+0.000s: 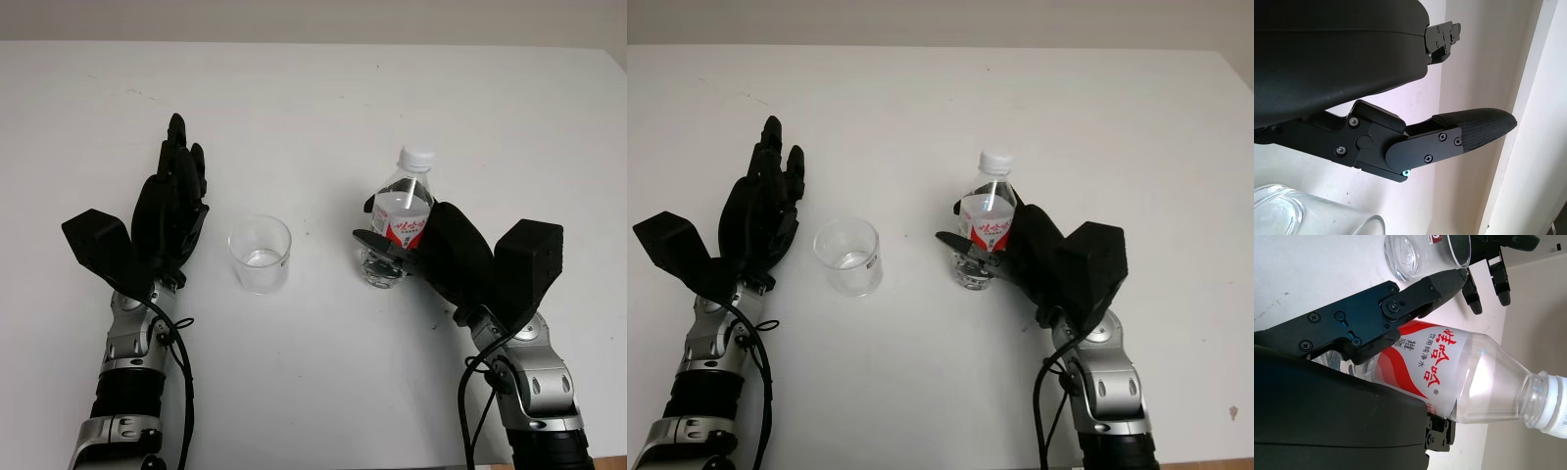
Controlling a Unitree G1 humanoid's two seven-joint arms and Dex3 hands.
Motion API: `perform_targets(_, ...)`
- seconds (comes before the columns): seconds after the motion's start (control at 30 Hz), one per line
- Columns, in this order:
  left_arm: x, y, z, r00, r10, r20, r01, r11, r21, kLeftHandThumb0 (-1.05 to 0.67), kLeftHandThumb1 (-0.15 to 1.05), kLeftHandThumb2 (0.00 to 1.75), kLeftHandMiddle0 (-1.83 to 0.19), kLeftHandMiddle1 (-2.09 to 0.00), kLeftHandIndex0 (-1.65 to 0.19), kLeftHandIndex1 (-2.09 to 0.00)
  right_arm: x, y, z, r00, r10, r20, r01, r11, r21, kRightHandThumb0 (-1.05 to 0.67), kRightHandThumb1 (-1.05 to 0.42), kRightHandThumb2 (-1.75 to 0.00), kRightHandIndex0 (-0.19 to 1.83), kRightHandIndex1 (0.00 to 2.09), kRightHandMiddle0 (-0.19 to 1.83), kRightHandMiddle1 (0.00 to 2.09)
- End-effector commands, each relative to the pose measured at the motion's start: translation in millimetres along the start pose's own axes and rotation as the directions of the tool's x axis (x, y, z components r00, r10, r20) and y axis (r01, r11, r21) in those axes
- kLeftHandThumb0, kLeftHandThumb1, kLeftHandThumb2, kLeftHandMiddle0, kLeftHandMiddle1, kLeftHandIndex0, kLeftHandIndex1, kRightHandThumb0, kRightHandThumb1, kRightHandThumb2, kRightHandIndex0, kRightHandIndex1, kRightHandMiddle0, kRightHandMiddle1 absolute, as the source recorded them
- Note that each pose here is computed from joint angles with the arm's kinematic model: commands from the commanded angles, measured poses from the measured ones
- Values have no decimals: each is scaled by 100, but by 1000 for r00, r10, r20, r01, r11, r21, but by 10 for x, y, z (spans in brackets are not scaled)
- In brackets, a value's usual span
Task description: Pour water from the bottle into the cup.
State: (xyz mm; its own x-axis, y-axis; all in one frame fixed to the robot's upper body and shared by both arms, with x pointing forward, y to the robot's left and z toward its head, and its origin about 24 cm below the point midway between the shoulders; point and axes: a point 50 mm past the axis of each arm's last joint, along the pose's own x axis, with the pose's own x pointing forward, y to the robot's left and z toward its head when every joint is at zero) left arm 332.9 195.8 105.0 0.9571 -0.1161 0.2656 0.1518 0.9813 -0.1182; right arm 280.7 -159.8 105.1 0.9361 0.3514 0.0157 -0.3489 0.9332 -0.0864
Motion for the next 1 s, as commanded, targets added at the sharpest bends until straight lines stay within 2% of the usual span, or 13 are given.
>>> perform_targets(0.0,2,19,21,1000,-6,4,6,1000,13,-83,105,69,19,-5,19,-1,-55,-22,26,1000,-2,22,3,1000,-19,-66,-90,-6,-19,177,-19,178)
perform_targets(0.13,7,14,23,1000,-8,5,8,1000,9,-83,105,68,19,-5,19,-1,-74,-30,26,1000,8,13,-7,999,-39,-67,-88,-5,-19,137,-19,146)
perform_targets(0.2,9,10,23,1000,-8,5,8,1000,5,-83,105,69,19,-5,19,-2,-82,-32,30,1000,14,15,-13,998,-56,-68,-85,-5,-19,108,-19,122)
perform_targets(0.37,15,3,19,1000,-10,6,10,1000,8,-83,105,68,18,-5,19,-2,-97,-35,35,999,34,37,-30,994,-109,-70,-84,-5,-19,80,-19,97)
perform_targets(0.57,15,-12,17,1000,-8,3,8,1000,20,-83,105,71,19,-3,19,0,-105,-37,55,997,50,65,-38,984,-173,-77,-83,-5,-10,19,-15,47)
perform_targets(0.67,14,-13,14,1000,-3,6,3,1000,12,-83,105,70,19,-3,19,-1,-101,-35,59,995,62,73,-48,981,-187,-81,-83,-5,-18,4,-19,19)
perform_targets(0.73,14,-14,11,1000,-4,7,3,1000,11,-83,105,70,19,-4,19,-1,-100,-34,61,995,68,76,-53,981,-186,-84,-83,-5,-19,1,-19,4)
perform_targets(0.97,9,-18,2,1000,-6,5,5,1000,21,-83,105,71,19,-3,19,0,-88,-33,63,992,73,99,-54,981,-186,-94,-85,-6,-19,0,-19,0)
